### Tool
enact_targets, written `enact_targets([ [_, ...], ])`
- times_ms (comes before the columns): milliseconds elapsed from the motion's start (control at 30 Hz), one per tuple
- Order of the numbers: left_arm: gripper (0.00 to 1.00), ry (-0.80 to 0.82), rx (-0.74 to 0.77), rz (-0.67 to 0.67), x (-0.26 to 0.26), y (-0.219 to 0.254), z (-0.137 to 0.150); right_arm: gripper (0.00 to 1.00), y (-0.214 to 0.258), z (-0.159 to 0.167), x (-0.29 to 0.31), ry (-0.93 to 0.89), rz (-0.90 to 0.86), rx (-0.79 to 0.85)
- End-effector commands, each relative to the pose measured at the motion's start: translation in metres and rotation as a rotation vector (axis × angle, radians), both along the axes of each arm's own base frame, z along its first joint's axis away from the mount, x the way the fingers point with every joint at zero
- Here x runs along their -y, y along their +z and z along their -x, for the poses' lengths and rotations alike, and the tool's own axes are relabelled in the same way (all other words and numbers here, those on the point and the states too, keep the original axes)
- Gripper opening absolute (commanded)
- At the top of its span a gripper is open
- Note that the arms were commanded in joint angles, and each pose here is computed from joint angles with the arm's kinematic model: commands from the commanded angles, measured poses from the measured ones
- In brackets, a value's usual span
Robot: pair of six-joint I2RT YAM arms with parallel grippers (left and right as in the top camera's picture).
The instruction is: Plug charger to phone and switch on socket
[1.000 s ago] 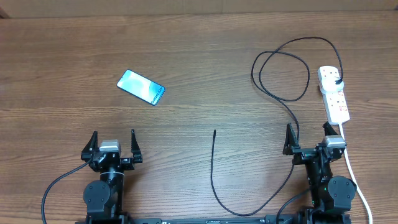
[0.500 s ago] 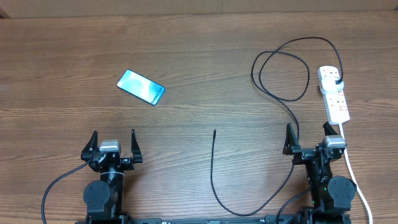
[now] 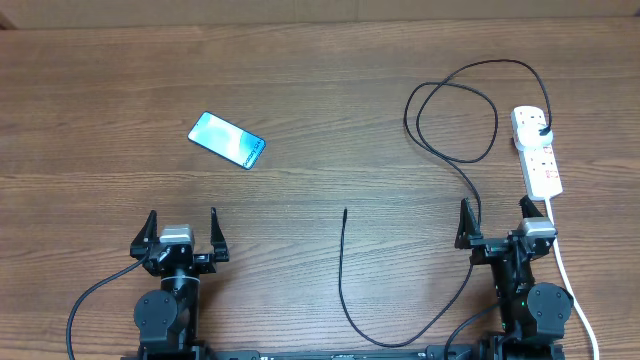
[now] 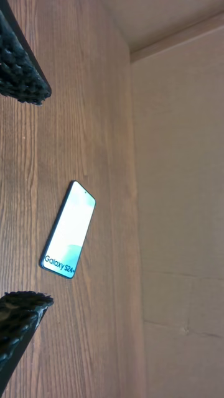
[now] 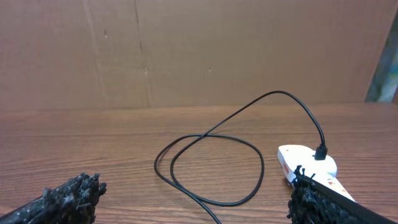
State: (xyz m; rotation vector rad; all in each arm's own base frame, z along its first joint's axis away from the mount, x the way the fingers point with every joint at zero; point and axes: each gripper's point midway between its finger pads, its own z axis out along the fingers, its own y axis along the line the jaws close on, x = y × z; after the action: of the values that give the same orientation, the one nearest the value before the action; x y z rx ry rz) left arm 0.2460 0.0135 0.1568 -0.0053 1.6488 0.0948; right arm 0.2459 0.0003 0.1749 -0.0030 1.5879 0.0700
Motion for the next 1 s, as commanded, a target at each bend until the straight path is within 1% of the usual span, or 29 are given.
enact_targets([
  [0, 1.00, -0.003, 0.013, -0.015, 0.000, 0.003, 0.000, 1.00, -0.002, 0.000, 0.001, -0.007, -0.002, 0.004],
  [433, 1.00, -0.002, 0.037, -0.017, 0.000, 0.019, 0.002, 1.00, -0.002, 0.000, 0.001, -0.007, -0.002, 0.004],
  [967, 1.00, 0.002, 0.087, -0.017, 0.000, 0.073, 0.019, 1.00, -0.002, 0.000, 0.001, -0.007, -0.002, 0.004],
])
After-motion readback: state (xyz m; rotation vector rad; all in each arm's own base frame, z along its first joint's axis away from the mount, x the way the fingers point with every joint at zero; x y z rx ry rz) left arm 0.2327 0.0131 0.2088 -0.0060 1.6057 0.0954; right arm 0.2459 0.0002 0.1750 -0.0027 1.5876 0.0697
